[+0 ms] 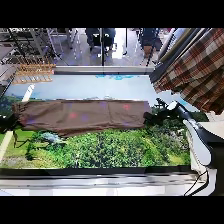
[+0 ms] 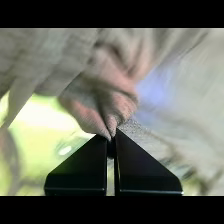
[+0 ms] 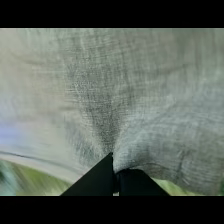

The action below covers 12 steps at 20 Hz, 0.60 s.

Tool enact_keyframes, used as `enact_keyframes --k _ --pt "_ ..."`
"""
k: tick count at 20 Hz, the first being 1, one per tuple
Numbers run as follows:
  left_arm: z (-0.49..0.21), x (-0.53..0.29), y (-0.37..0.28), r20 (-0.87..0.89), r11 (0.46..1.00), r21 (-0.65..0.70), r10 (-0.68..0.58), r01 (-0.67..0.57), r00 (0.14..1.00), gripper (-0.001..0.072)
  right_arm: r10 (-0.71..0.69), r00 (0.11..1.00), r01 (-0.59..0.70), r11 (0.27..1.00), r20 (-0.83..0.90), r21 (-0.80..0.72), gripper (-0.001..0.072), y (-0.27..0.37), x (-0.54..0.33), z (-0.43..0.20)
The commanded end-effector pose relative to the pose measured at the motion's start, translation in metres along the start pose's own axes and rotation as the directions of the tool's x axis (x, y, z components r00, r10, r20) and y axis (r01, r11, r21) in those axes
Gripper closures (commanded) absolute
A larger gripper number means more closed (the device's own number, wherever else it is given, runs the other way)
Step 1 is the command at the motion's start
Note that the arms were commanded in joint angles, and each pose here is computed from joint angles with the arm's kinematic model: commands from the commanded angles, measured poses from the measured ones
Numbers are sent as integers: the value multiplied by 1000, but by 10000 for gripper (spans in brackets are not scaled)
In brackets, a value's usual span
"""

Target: Fold the clothes and pants, and hang the long-sleeved shirts on hangers.

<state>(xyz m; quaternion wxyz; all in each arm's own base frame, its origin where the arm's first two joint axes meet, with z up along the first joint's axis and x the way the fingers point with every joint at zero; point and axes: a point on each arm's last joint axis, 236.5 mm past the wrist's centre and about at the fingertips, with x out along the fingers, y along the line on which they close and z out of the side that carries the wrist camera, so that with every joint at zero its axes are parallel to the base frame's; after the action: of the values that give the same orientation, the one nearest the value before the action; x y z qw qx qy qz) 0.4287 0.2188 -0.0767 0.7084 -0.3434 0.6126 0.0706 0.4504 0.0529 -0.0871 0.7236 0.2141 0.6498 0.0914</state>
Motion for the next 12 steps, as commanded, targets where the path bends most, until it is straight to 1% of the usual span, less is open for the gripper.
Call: enact_keyframes --k 1,3,5,7,8,9,10,11,12 --pt "-33 -32 52 -91 986 21 168 -167 982 701 -155 962 122 980 -224 -156 692 -25 -34 -65" --pt "-46 -40 64 -102 984 -6 179 -181 979 701 -151 954 114 982 -259 -152 692 -22 -42 -93" --pt "-73 -45 91 -162 964 3 264 -268 951 701 -149 938 107 983 -312 -150 691 -20 -43 -134" --pt "-110 -48 113 -266 942 81 334 -325 904 699 -130 923 83 986 -362 -143 689 -14 -42 -179" --pt "-118 -46 115 -280 946 52 320 -319 905 696 -116 922 62 986 -369 -155 637 -10 -44 -193" --pt "-118 -44 107 -272 961 25 272 -276 923 691 -122 927 55 980 -355 -194 396 -11 -49 -200" --pt "-113 -44 94 -250 976 -1 212 -220 945 597 -150 937 83 973 -315 -218 181 -17 -59 -196" --pt "-107 -45 82 -222 985 -14 164 -171 961 427 -178 955 126 968 -238 -218 134 -27 -70 -181" --pt "-101 -49 69 -189 991 -18 124 -129 974 295 -184 970 155 970 -157 -185 134 -38 -82 -164"
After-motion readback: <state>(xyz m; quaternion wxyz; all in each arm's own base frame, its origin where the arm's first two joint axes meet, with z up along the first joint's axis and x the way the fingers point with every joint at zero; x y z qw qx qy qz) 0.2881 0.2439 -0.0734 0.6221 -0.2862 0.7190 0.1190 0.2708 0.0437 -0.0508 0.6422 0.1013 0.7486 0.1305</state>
